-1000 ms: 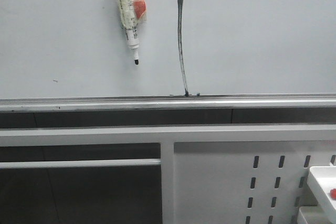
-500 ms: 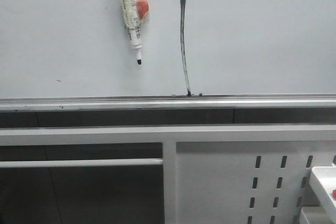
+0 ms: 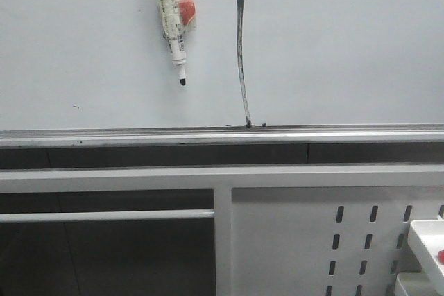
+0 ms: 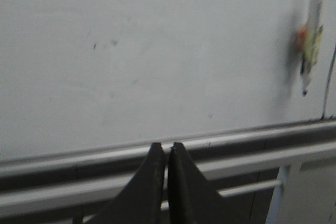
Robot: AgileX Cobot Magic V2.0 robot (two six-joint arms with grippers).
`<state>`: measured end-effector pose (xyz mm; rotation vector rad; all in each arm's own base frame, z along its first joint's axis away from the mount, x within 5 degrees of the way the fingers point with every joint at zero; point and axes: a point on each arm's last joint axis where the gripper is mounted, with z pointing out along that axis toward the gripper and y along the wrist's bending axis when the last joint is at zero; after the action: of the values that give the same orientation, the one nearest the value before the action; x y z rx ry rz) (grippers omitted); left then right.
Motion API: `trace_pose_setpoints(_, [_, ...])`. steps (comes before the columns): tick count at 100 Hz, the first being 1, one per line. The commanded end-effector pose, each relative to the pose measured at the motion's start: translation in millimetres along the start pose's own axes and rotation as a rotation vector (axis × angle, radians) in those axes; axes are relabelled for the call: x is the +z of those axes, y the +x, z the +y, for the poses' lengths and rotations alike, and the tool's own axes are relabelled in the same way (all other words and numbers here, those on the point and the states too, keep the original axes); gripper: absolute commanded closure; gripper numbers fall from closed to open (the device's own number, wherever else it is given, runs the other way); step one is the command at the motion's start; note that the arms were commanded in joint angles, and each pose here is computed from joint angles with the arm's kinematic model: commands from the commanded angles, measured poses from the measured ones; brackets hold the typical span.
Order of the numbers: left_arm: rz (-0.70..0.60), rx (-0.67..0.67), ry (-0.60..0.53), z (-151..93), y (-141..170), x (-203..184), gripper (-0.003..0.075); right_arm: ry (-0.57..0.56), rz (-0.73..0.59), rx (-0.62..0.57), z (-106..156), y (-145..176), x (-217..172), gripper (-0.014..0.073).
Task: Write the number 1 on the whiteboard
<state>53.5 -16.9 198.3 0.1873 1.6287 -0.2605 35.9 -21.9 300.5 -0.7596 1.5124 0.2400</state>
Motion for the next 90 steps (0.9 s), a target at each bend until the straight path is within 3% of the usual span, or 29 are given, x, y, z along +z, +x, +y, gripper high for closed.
trace_pose_setpoints(1, [0.047,-0.018,-0.05,3.2,13.6,0.2,0.074,0.024,-0.077,-0.016,-4.4,-10.3,-4.0,0.0645])
trace_pose_setpoints(15, [0.148,-0.027,-0.073,3.8,22.9,-0.7,0.074,0.024,-0.078,-0.016,-4.4,-10.3,-4.0,0.0645])
trace_pose_setpoints(90, [0.149,-0.039,-0.072,3.6,23.0,-0.7,0.074,0.024,-0.078,-0.016,-4.4,-10.3,-4.0,0.0645])
